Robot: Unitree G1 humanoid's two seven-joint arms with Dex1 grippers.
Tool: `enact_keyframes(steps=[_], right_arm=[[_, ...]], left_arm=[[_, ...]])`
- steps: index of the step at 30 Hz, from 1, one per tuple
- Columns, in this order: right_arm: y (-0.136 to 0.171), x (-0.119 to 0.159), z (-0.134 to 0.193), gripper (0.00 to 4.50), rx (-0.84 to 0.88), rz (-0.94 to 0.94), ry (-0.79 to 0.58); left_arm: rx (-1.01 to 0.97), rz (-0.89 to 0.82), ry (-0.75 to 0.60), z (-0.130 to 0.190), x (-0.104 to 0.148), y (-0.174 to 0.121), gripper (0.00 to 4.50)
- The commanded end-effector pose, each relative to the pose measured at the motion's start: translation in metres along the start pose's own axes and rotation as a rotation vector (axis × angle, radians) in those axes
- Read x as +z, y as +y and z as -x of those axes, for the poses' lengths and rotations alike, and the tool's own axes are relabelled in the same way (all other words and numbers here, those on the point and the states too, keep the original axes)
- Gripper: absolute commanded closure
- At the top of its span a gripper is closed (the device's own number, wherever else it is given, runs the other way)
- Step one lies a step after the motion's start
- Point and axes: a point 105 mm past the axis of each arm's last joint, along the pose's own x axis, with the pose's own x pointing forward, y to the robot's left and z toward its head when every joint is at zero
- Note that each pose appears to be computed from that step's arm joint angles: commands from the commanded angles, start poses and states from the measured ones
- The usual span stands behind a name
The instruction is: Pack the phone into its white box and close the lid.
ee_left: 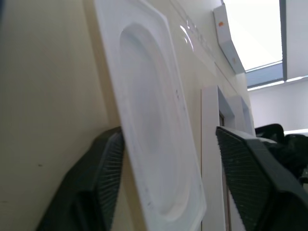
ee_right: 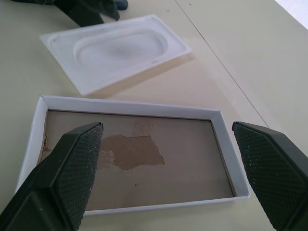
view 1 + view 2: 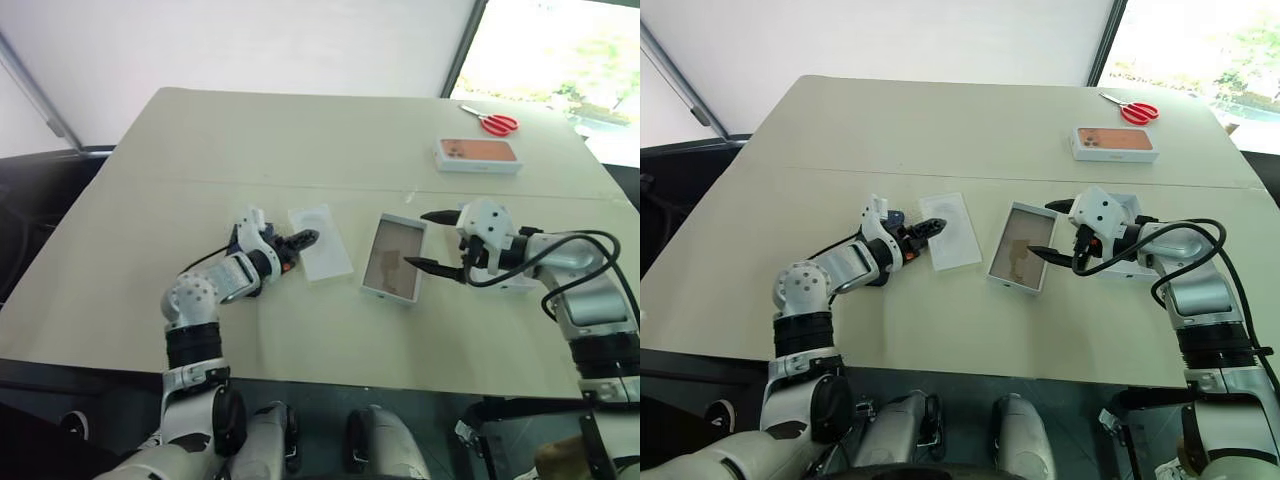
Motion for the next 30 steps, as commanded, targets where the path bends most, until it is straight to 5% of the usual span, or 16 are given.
enact_keyframes(steps=[1, 10, 30], right_arm=[[-0.004, 0.013, 0.002, 0.00, -0.021, 0.035, -0.032], [-0.003, 0.012, -0.001, 0.00, -0.024, 0.030, -0.037], [-0.004, 0.020, -0.002, 0.00, -0.035, 0.053, -0.044]], left_arm=[[-0.034, -0.021, -0.001, 0.006, 0.008, -0.010, 1.74], [0.032, -0.144, 0.016, 0.019, 0.021, 0.005, 1.74], [-0.053, -0.014, 0.017, -0.005, 0.014, 0.000, 1.74]])
